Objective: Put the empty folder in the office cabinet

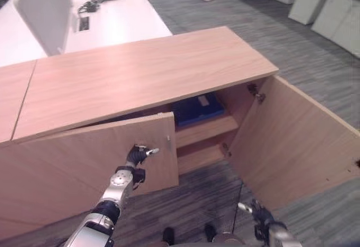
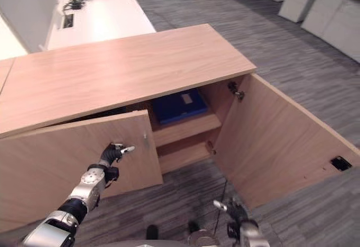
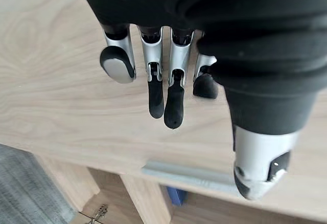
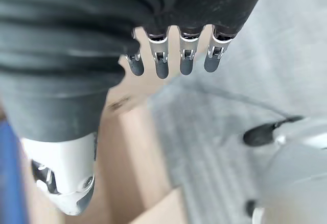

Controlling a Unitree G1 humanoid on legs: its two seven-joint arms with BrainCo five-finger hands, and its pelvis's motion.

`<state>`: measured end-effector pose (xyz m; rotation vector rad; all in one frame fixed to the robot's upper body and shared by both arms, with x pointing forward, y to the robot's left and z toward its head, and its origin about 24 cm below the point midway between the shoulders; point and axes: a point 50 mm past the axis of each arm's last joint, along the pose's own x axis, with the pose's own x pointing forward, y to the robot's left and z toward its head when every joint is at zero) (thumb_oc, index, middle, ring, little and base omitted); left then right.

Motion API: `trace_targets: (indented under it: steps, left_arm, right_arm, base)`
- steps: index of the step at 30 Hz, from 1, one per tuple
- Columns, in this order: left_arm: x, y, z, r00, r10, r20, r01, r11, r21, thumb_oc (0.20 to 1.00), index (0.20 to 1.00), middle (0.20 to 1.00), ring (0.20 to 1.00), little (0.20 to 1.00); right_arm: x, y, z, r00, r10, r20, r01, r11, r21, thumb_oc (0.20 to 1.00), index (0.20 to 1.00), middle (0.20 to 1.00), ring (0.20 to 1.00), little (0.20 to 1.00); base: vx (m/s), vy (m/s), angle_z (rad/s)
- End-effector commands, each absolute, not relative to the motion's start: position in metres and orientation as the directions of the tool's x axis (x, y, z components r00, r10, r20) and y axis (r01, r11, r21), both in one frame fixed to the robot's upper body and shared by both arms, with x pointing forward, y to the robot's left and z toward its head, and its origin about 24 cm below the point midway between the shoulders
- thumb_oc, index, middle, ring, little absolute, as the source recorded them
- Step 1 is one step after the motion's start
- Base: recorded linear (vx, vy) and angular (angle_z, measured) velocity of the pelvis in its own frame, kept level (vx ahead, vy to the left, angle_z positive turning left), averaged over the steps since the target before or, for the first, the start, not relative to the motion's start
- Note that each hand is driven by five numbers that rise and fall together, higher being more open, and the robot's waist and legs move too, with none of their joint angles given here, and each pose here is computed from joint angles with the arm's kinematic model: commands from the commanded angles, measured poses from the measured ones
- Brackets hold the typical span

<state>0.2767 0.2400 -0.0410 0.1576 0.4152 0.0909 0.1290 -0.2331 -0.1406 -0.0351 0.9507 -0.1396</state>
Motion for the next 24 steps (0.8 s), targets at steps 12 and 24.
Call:
trace_targets:
  steps: [12,24]
  left_arm:
    - [0.320,0.325,0.051,0.918,0.375,-0.131,-0.335,0.908,0.253,1.000,1.000,1.000,1.000,1.000]
    - [0.268,0.242,-0.038,0.936,0.116,-0.332,-0.065,0.985,0.161,1.000,1.000,1.000,1.000,1.000]
  right_arm:
    - [0.128,-0.241,-0.139,0.584,-0.124,-0.802,0.101,0.992,-0.079,1.000,1.000,1.000,1.000,1.000]
    - [0.143,-0.238,-0.137,0.599,-0.170,-0.782,0.174,0.982,-0.081,1.000,1.000,1.000,1.000,1.000]
  base:
    - [0.02,0.085,-0.28]
    - [-0.10,-0.050,-0.16]
